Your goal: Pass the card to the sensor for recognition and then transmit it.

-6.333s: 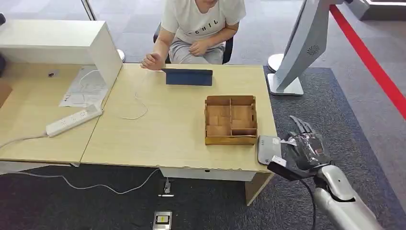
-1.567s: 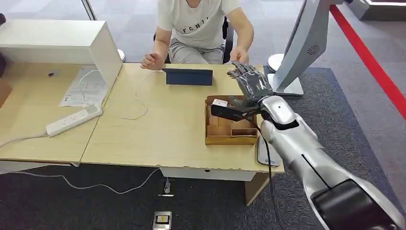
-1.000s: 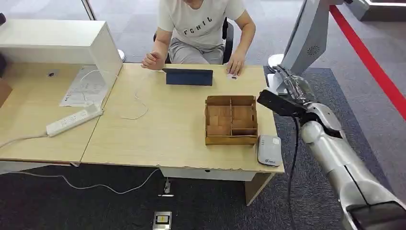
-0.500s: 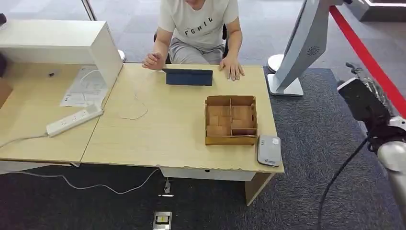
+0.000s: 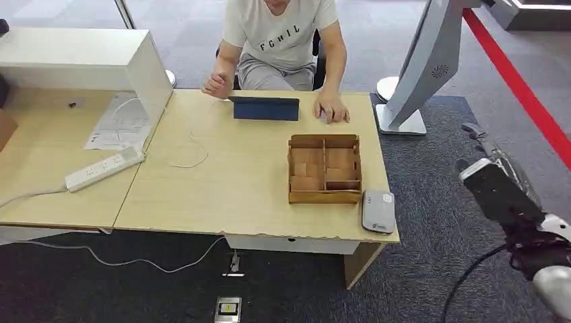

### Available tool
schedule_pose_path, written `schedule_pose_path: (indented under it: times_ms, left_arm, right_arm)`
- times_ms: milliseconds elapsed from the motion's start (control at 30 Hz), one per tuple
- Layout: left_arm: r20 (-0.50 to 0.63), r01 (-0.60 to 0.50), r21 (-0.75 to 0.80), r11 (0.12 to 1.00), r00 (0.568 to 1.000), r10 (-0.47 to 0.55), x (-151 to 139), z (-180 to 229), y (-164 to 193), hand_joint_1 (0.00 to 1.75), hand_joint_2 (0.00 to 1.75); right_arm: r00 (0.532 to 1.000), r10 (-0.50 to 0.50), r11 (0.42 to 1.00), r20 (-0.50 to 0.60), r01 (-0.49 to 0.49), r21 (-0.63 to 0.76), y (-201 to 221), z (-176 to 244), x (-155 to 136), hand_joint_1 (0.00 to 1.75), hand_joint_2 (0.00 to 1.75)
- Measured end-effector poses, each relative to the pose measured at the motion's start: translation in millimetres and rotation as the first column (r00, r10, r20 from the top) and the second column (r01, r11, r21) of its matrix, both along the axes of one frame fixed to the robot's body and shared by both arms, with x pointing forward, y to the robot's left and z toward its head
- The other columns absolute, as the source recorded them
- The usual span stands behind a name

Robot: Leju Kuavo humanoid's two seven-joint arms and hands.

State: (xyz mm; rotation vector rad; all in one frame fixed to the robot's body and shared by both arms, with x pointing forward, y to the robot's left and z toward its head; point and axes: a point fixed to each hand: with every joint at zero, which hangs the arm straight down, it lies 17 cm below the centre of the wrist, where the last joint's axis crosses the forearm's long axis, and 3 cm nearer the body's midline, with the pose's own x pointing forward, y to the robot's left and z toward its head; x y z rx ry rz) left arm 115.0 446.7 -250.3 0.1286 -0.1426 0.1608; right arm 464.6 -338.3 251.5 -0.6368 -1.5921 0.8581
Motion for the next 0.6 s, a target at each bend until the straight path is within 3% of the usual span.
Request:
schedule_pose_path:
  times_ms: [133, 400, 433, 600]
  left_arm:
    - [0.008, -0.003, 0.007, 1.0, 1.0, 0.003, 3, -1, -3, 0.0, 0.0]
    - [0.024, 0.02, -0.01, 1.0, 1.0, -0.02, 8, -2, -15, 0.0, 0.0]
    - [0.025, 0.021, -0.011, 1.0, 0.999, -0.02, 8, -2, -16, 0.0, 0.0]
    - [0.041, 0.043, -0.023, 0.999, 0.998, -0.042, 12, -2, -21, 0.0, 0.0]
  right_arm:
    - [0.998, 0.064, 0.997, 0.011, -0.063, -0.043, 44, -30, -23, 0.0, 0.0]
    - [0.982, 0.176, 0.983, -0.076, -0.178, -0.032, 107, -84, -47, 0.0, 0.0]
    - [0.979, 0.184, 0.982, -0.085, -0.187, -0.029, 112, -88, -49, 0.0, 1.75]
    - [0.976, 0.19, 0.979, -0.11, -0.197, -0.058, 129, -114, -49, 0.0, 1.75]
